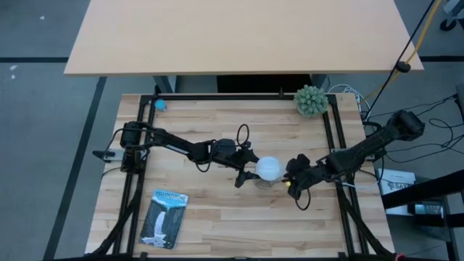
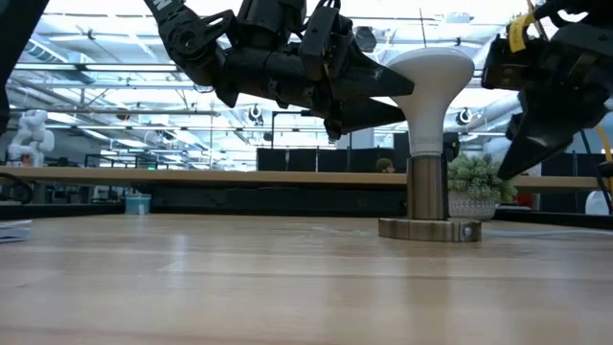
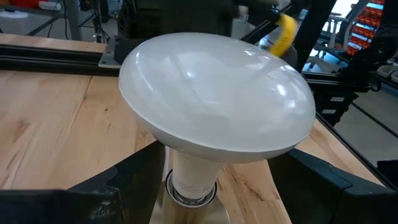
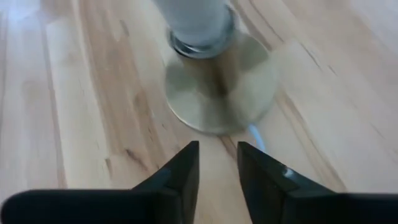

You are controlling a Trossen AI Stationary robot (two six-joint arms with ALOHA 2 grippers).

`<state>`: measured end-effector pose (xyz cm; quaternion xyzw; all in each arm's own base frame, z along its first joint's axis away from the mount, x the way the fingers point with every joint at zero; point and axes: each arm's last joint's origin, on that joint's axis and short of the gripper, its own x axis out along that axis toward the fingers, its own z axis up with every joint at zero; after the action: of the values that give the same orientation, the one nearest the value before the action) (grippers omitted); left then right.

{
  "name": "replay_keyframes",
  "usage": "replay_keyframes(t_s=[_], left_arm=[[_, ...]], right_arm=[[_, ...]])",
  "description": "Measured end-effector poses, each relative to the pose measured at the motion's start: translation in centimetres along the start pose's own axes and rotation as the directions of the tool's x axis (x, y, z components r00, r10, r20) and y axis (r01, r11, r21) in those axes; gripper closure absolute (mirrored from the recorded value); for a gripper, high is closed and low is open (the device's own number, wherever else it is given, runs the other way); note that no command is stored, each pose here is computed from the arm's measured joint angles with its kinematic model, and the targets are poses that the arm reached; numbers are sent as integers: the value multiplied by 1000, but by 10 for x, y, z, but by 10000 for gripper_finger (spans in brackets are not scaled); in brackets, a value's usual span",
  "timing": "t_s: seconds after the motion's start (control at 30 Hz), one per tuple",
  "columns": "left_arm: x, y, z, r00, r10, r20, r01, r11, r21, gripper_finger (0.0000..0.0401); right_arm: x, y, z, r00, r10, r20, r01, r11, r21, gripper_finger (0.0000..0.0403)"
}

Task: Screw lightbulb
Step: Insert the lightbulb into the bronze lamp socket

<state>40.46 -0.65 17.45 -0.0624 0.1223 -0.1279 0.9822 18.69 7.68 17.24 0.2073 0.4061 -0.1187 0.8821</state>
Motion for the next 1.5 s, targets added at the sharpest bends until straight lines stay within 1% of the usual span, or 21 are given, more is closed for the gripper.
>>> replay_keyframes(t_s=[0.1,0.17,0.27,0.33,0.43,0.5,0.57,0.6,0.67,0.73,0.8,0.87,0.93,0.97,1.1,1.2,1.3,1.37,1.43,1.5], left_arm=[[0,0,0,1000,0,0,0,1000,0,117],[0,0,0,1000,0,0,0,1000,0,117],[0,0,0,1000,0,0,0,1000,0,117],[0,0,0,1000,-1,0,1,1000,0,117],[0,0,0,1000,-1,0,1,1000,0,117],[0,-1,0,1000,-3,0,3,1000,1,117],[0,-2,0,1000,-5,-1,5,1000,3,117],[1,-2,0,1000,-11,-1,11,1000,4,117],[1,-3,0,1000,-13,-2,13,1000,4,117],[1,-4,0,1000,-15,-2,15,1000,4,117],[1,-4,0,1000,-15,-2,15,1000,6,117],[1,-4,0,1000,-15,-2,15,1000,17,117],[1,-4,0,1000,-15,-2,15,1000,20,117],[1,-4,0,1000,-15,-2,15,1000,20,117],[1,-4,0,1000,-14,-2,15,1000,20,117],[1,-4,0,1000,-14,-2,14,1000,20,117],[1,-4,0,1000,-10,-1,10,1000,20,117],[1,-6,-1,1000,-12,-2,12,1000,21,117],[2,-7,-1,1000,-15,-2,15,1000,21,117],[2,-7,-1,1000,-16,-3,16,1000,21,117]], right_arm=[[-8,-7,-4,998,-45,-41,46,998,43,335],[-10,-12,-8,993,-80,-90,86,994,65,358],[-10,-17,-13,980,-107,-167,126,986,107,392],[-9,-20,-17,970,-140,-199,168,976,136,399],[-6,-26,-23,954,-210,-215,246,956,159,394],[-4,-27,-23,952,-266,-154,289,944,156,395],[-4,-23,-20,952,-305,-3,302,941,151,400],[-5,-22,-18,941,-329,80,315,938,147,401],[-9,-19,-14,903,-362,231,335,931,148,401],[-14,-17,-13,866,-383,322,351,923,154,401],[-17,-17,-12,835,-401,378,371,916,152,402],[-18,-17,-10,817,-411,405,388,911,142,402],[-18,-18,-6,816,-409,410,391,911,131,402],[-18,-18,-3,821,-398,409,381,916,126,402],[-15,-13,8,872,-300,386,301,952,60,403],[-16,-14,12,874,-289,391,309,951,13,403],[-21,-26,14,862,-340,375,358,933,23,403],[-25,-37,10,856,-363,368,374,926,44,403],[-28,-49,3,853,-349,388,348,934,73,403],[-31,-62,-8,861,-315,399,306,948,90,403]])
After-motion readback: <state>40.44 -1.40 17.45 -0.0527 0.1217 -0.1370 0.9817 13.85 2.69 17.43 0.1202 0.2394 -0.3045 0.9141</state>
